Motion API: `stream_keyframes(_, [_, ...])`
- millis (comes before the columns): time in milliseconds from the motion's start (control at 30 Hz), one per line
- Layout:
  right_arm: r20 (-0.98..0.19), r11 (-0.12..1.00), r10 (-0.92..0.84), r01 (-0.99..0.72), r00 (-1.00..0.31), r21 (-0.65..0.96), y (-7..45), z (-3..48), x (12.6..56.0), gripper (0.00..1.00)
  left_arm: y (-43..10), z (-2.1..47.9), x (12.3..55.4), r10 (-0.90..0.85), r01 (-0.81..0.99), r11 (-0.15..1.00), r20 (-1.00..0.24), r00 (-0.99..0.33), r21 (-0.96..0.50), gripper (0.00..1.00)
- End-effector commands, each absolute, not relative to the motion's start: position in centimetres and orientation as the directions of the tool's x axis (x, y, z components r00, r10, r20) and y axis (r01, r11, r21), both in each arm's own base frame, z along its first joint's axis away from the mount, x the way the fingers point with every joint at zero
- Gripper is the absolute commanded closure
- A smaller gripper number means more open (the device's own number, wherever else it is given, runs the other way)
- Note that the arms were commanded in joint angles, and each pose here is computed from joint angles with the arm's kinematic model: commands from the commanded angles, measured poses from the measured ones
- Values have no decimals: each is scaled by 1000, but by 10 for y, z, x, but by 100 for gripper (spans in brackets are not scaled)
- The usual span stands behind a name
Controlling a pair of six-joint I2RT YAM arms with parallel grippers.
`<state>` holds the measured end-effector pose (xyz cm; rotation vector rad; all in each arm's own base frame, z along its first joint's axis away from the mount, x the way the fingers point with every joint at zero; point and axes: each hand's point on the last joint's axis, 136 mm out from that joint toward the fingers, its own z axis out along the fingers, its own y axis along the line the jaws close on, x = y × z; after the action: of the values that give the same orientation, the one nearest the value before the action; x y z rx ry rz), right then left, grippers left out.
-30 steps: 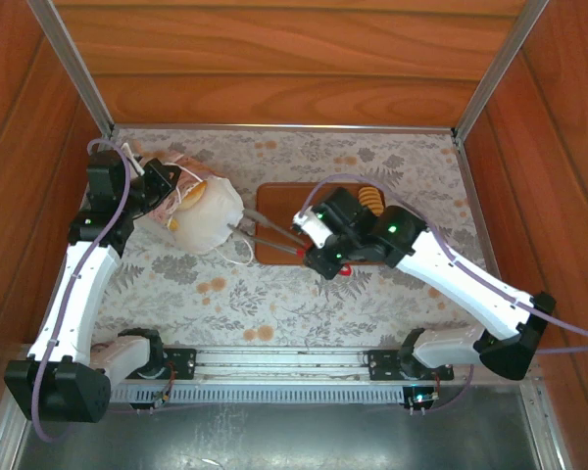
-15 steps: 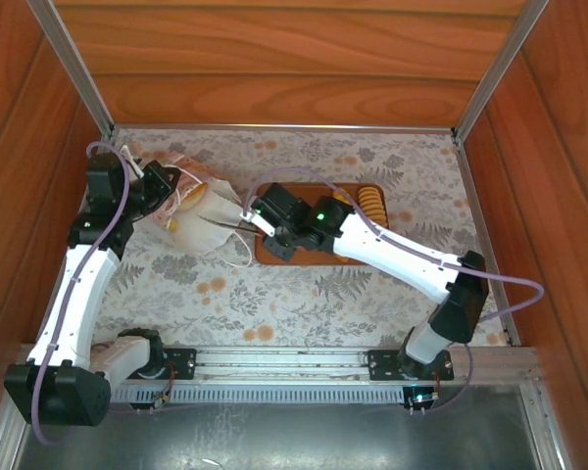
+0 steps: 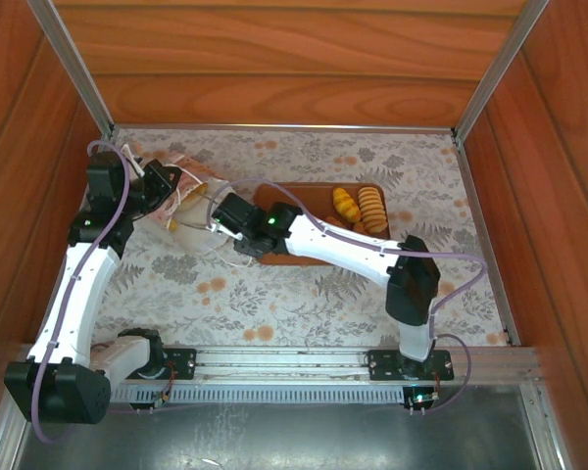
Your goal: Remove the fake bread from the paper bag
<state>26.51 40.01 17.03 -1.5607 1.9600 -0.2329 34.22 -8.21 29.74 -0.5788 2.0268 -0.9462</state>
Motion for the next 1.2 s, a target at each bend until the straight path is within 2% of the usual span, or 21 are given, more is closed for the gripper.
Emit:
stream_keyframes(0, [-357,301,-929,-758,-96,-579,409,185,284,55,-82,312,344,-670,-32,605,-487,-560,-795,100])
stream_keyframes(567, [-280,248,-958,-668,-62,-702,426,172,313,50,-83,311,342,-671,-34,603,-484,-561,-797,100])
stream_keyframes(1167, [-324,301,-944,-578,-66,-759,437,170,329,48,-82,311,340,-675,-35,599,-481,-559,-800,100])
